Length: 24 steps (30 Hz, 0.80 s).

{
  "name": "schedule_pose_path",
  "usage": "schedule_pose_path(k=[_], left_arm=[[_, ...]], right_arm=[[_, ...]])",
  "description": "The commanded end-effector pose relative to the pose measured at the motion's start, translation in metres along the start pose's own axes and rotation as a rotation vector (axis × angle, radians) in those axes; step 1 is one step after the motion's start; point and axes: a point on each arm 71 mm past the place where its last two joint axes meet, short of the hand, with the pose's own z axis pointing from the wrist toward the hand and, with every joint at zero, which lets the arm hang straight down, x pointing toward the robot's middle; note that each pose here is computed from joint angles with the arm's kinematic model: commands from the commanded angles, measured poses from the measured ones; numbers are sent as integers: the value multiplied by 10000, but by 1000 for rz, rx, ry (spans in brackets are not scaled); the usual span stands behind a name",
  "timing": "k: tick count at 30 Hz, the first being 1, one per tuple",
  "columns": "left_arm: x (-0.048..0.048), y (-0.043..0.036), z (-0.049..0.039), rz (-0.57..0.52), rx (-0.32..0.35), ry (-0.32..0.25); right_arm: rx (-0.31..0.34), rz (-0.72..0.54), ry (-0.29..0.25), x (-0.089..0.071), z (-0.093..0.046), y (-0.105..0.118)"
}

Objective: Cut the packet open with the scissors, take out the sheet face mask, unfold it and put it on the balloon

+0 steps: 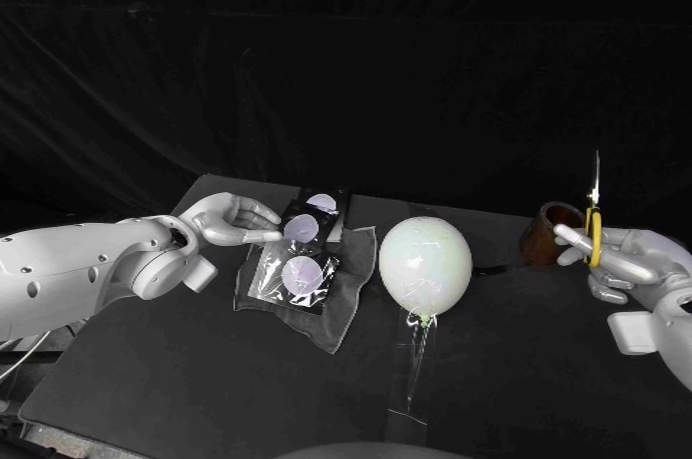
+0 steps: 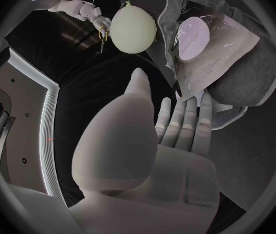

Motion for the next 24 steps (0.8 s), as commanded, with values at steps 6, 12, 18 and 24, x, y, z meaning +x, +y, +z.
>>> schedule_pose_path(k=[6,12,18,24], left_arm=[[-70,-87,22,0,51,-33],[-150,-155,32,-6,108,-92],[-215,-233,51,-16,150,-130],[-162,-316,127,-59,187,-132]], right_arm=[[-17,-2,17,12,4,11],[-33,-37,31,8,10,16],[-45,-70,42,3,14,19],[-61,-128,53,-12,30,20]])
